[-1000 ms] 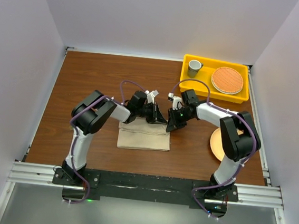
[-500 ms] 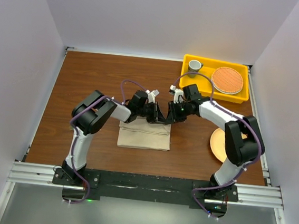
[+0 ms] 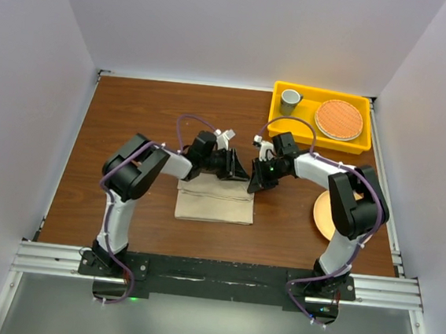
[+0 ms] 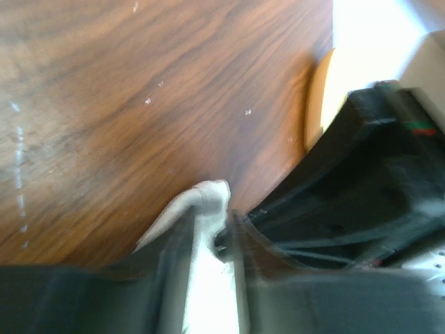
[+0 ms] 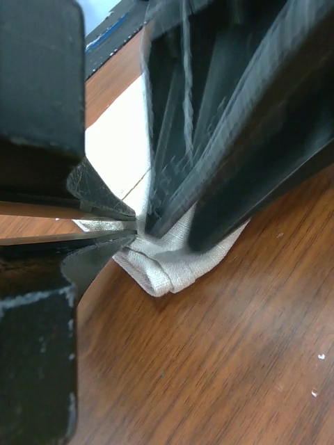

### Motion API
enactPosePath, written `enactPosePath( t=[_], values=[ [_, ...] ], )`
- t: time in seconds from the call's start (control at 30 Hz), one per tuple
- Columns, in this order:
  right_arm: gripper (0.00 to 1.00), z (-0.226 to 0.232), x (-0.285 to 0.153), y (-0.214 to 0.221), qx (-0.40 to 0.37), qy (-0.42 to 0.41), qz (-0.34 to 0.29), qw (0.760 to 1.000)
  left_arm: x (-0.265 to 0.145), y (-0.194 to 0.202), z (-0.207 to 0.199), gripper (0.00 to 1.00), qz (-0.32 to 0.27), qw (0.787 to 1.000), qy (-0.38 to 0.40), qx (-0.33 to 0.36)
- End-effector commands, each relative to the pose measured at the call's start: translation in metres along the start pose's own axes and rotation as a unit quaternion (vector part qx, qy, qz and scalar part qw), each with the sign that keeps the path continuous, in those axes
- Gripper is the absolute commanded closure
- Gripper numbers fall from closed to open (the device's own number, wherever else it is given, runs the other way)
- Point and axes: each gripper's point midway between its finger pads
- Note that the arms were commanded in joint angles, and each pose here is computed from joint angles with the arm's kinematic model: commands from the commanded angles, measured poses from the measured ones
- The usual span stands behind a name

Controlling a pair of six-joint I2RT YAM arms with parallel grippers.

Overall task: Fold the napkin into a case and place the utensils inside
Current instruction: Smooth out the 2/3-rectangle-folded napkin at the center of the board, then pick up the 2/3-rectangle-folded napkin from the center of the board.

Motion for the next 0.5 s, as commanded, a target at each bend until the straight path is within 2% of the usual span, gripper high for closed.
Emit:
enactPosePath(
  t=[0.0, 0.03, 0.1, 0.13, 0.2, 0.23, 0.27, 0.3, 0.33, 0.4, 0.43, 0.47],
  values=[
    [0.83, -0.029, 0.016, 0.038, 0.0, 0.056, 0.061, 0.997, -0.068, -0.069, -0.034, 0.55, -0.113, 0.989, 0.009, 0.091],
    [0.83, -0.029, 0.016, 0.038, 0.003, 0.058, 0.062, 0.996, -0.083, -0.077, -0.037, 0.55, -0.127, 0.982, 0.003, 0.139],
    [0.83, -0.03, 0.017, 0.036, 0.0, 0.059, 0.06, 0.996, -0.122, -0.085, -0.046, 0.55, -0.148, 0.97, -0.026, 0.191],
    [0.84, -0.031, 0.017, 0.035, 0.0, 0.06, 0.059, 0.996, -0.143, -0.08, -0.055, 0.55, -0.148, 0.95, -0.044, 0.272],
    [0.83, -0.032, 0.017, 0.034, -0.001, 0.06, 0.06, 0.996, -0.159, -0.059, -0.051, 0.53, -0.126, 0.923, -0.063, 0.358],
    [0.83, -0.031, 0.017, 0.032, -0.003, 0.058, 0.059, 0.997, -0.166, -0.05, -0.051, 0.52, -0.106, 0.882, -0.068, 0.454],
    [0.83, -0.031, 0.017, 0.033, -0.003, 0.057, 0.06, 0.997, -0.178, -0.022, -0.044, 0.5, -0.072, 0.866, -0.076, 0.488],
    [0.83, -0.03, 0.017, 0.031, -0.004, 0.056, 0.06, 0.997, -0.174, 0.002, -0.041, 0.5, -0.04, 0.841, -0.079, 0.533],
    [0.83, -0.031, 0.017, 0.031, -0.006, 0.056, 0.06, 0.997, -0.175, 0.014, -0.034, 0.5, -0.016, 0.797, -0.09, 0.596],
    [0.83, -0.031, 0.018, 0.03, -0.007, 0.055, 0.062, 0.997, -0.18, 0.053, -0.02, 0.51, 0.024, 0.754, -0.089, 0.65],
    [0.83, -0.031, 0.018, 0.029, -0.009, 0.056, 0.062, 0.996, -0.183, 0.061, -0.026, 0.51, 0.023, 0.717, -0.075, 0.692],
    [0.83, -0.032, 0.019, 0.03, -0.009, 0.055, 0.064, 0.996, -0.182, 0.072, -0.012, 0.52, 0.036, 0.706, -0.078, 0.703]
  ],
)
Point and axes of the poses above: each gripper's point midway between its finger pads, its own x axis out along the fingers, its own z axis along the line the jaws close on, y = z × x, and after that the axes turned 13 degrees about -x, right-handed
